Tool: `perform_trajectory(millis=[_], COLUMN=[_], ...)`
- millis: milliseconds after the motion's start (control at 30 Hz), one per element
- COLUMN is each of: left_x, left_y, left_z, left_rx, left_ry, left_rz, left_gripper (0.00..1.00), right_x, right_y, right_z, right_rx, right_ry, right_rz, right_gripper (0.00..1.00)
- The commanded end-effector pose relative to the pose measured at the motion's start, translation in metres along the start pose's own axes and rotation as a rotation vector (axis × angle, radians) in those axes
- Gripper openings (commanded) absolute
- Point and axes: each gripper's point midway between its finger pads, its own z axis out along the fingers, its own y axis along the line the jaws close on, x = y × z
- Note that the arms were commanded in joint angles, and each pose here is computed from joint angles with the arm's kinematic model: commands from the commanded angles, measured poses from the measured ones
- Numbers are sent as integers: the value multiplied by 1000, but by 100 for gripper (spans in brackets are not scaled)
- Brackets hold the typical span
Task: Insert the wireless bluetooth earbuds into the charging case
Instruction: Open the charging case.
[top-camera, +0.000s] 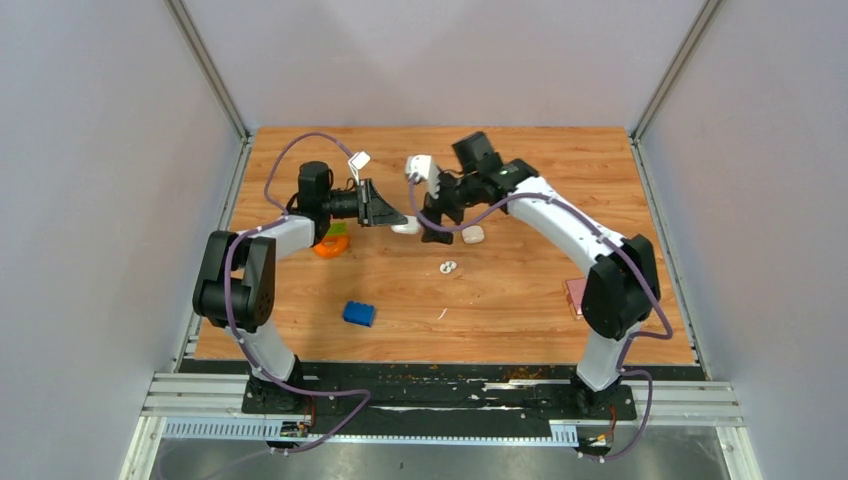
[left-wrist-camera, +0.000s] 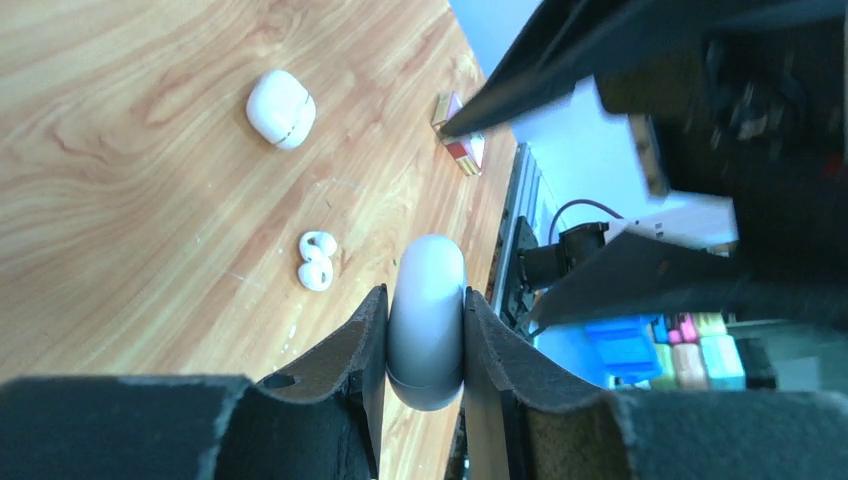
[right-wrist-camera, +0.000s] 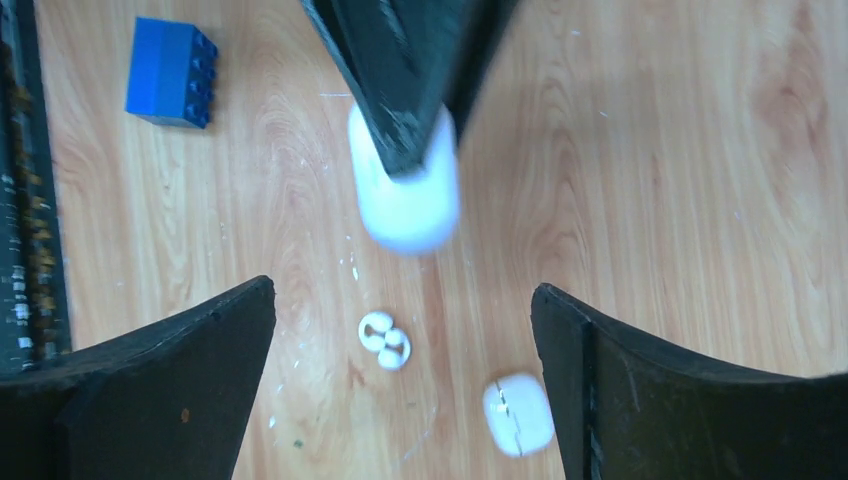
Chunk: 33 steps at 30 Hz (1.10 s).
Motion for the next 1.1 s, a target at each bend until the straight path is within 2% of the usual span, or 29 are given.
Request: perform_trajectory(millis=[0,67,100,233,367,567,767,1000,1067], left_x=[-23,-28,-30,-25,-22,-16,-14,-13,-13], left_y=[-45,-56,-63,-99,-125,-149,-161,-161,-161], left_z=[-8,-11,-12,-3,7,17,24,26,26], left_rx=[71,66,65,104,152,220,255,261,262], left_ry=[-79,-114,-128,-123,-146,-170,-188,-183,-178], left_rz=[306,458,540,808,939,1009,1022,1012,1007], left_gripper=[15,16,16,18,19,19,19,19,19], right_x=[-36,-48,-50,-49,-47,-57,-56,-56,-58], right_y=[-6,-6,-2,21,32,51,48,43,42], right_z=[-87,-114,-123,-139,-139,-132,-126,-116,-115], right_rx=[-27,-117,-169,-296,-280,-282,-259,-253,-256], right_ry=[-198,-287,-299,-238,-211,-180,-150,-144,-148], right_rz=[177,254,276,164,105,44,65,70,70], right_gripper=[100,99,94,65,60,60,57,43,35])
